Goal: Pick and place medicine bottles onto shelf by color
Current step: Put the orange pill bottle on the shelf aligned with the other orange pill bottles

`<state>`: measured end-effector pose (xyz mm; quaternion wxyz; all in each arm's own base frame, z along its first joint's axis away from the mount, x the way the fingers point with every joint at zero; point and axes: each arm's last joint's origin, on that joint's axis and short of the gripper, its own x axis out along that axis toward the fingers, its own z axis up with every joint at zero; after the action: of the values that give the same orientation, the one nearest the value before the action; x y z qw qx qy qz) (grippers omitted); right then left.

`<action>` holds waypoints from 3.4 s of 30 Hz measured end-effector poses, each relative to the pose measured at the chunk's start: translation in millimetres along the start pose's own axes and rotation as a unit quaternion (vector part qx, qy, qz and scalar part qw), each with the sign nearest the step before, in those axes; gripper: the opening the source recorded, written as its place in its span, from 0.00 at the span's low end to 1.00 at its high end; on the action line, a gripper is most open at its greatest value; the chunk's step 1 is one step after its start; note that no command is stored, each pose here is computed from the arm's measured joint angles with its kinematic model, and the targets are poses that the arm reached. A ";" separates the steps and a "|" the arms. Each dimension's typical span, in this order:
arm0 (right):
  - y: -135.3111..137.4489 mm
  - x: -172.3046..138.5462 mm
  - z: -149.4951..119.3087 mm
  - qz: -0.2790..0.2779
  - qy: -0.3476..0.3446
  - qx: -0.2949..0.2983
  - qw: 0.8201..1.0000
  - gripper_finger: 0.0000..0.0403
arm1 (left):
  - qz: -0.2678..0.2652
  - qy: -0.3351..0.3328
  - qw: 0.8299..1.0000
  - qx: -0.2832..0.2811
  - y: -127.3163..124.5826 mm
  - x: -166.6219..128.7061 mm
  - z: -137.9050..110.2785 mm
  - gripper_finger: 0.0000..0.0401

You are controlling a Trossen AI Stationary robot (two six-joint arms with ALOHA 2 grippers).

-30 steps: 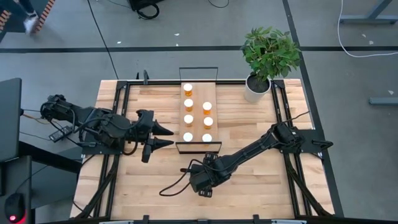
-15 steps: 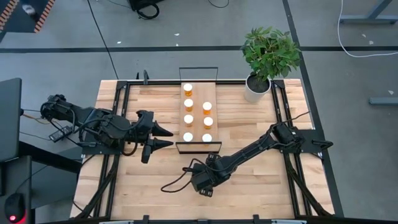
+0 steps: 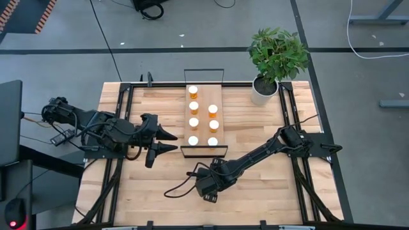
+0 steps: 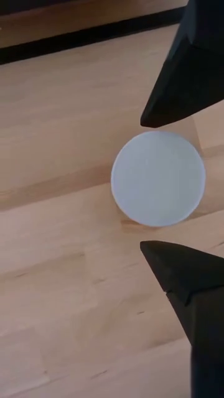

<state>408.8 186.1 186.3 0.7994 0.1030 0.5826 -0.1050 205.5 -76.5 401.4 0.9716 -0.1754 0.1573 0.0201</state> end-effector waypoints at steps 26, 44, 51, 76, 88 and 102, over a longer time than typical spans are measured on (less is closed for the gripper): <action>-8.4 1.8 6.9 -0.004 0.000 0.015 1.000 0.57 | 0.000 0.000 1.000 -0.001 -0.1 0.4 -0.1 0.43; -3.0 -26.0 13.3 0.045 0.055 0.033 0.997 0.58 | 0.003 0.006 1.000 0.001 0.5 0.4 -1.3 0.43; -1.6 -73.2 28.9 0.055 0.041 0.036 0.997 0.58 | 0.003 0.006 1.000 0.002 0.5 0.4 -1.3 0.43; -64.6 -185.4 47.2 0.070 0.001 0.109 0.992 0.58 | 0.003 0.006 1.000 0.002 0.5 0.4 -1.3 0.41; -128.2 -211.2 67.8 0.013 -0.078 0.133 0.988 0.58 | 0.003 0.006 1.000 0.002 0.5 0.4 -1.3 0.40; -235.7 -206.0 100.9 -0.094 -0.103 0.140 0.980 0.58 | 0.003 0.006 1.000 -0.001 0.7 0.4 -1.2 0.40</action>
<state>371.2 -58.5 402.9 0.8193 0.1477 0.4837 -0.2702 205.5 -76.3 400.0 0.9704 -0.1763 0.1636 0.0226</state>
